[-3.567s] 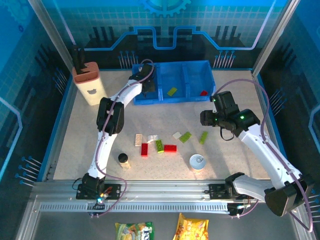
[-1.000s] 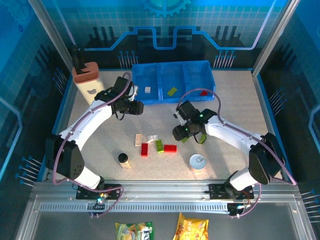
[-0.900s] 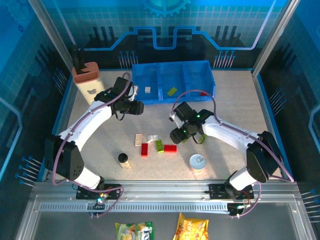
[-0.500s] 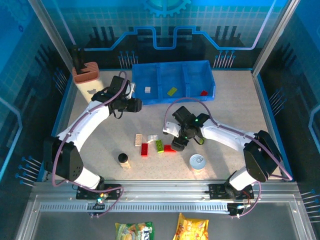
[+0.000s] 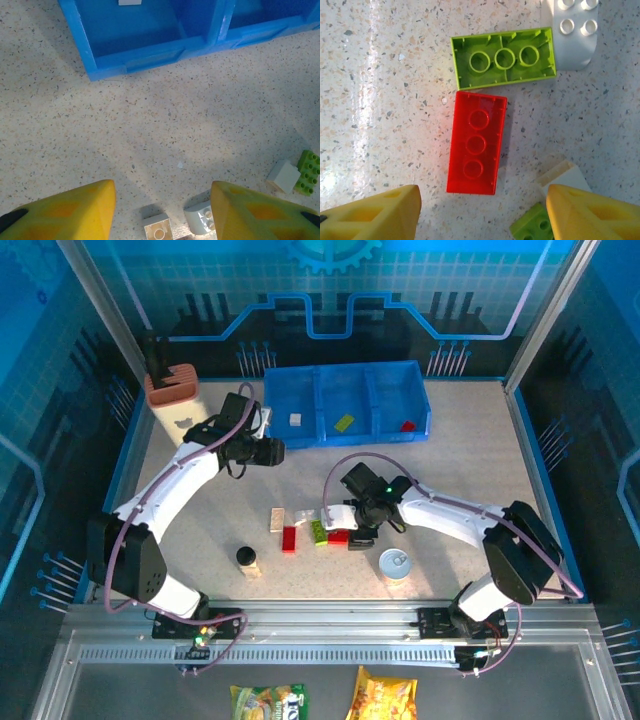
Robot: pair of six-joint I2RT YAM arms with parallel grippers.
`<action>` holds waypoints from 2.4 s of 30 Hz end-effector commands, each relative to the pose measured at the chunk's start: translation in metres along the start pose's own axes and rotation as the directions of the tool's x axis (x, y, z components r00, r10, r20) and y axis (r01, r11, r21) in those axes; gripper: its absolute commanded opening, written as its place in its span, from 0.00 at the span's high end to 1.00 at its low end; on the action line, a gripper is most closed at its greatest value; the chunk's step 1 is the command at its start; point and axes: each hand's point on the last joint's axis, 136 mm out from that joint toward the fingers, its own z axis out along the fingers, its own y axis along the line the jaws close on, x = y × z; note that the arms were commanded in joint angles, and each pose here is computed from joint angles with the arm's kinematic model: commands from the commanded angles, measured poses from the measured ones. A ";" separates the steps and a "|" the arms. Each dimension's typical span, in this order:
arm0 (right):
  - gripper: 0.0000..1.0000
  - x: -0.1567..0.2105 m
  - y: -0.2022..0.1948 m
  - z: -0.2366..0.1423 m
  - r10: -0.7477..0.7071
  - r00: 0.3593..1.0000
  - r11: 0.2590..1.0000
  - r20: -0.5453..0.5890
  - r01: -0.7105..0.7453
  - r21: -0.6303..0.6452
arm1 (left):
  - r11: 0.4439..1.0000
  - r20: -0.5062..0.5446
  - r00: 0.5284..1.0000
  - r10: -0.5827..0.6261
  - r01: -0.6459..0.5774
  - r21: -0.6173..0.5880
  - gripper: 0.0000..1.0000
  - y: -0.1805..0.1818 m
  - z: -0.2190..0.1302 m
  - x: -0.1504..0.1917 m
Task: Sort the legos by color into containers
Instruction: Pick up the lego from the bottom-center of the table, then place the lego in the container.
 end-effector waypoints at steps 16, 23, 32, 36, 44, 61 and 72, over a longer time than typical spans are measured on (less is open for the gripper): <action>0.43 0.012 0.025 0.051 0.005 0.999 0.996 -0.044 -0.009 -0.093 | 1.000 0.017 1.000 0.009 -0.009 0.010 0.46 0.003 -0.005 -0.001; 0.50 0.012 0.026 0.052 0.010 0.999 0.996 -0.040 -0.013 -0.093 | 1.000 0.018 1.000 0.008 -0.008 0.009 0.46 0.004 -0.005 -0.001; 0.60 0.010 0.025 0.046 0.001 0.999 0.996 -0.034 -0.003 -0.084 | 1.000 0.020 1.000 0.011 -0.011 0.008 0.46 0.004 -0.006 -0.001; 0.65 0.009 0.022 0.040 -0.001 1.000 0.998 -0.025 0.000 -0.067 | 1.000 0.020 1.000 0.011 -0.011 0.013 0.46 0.003 -0.006 -0.002; 0.68 0.004 0.023 0.024 0.010 1.000 0.997 0.009 -0.010 -0.070 | 1.000 0.026 1.000 0.012 -0.012 0.016 0.46 0.003 -0.008 -0.003; 0.75 0.010 -0.071 -0.022 0.512 0.843 0.843 0.163 -0.530 0.092 | 1.000 0.038 0.999 0.004 -0.004 0.013 0.46 0.008 -0.010 -0.005; 0.78 0.078 -0.144 -0.055 0.874 0.451 0.422 0.183 -0.889 0.176 | 1.000 0.038 0.999 0.002 -0.002 0.005 0.46 0.011 -0.008 -0.005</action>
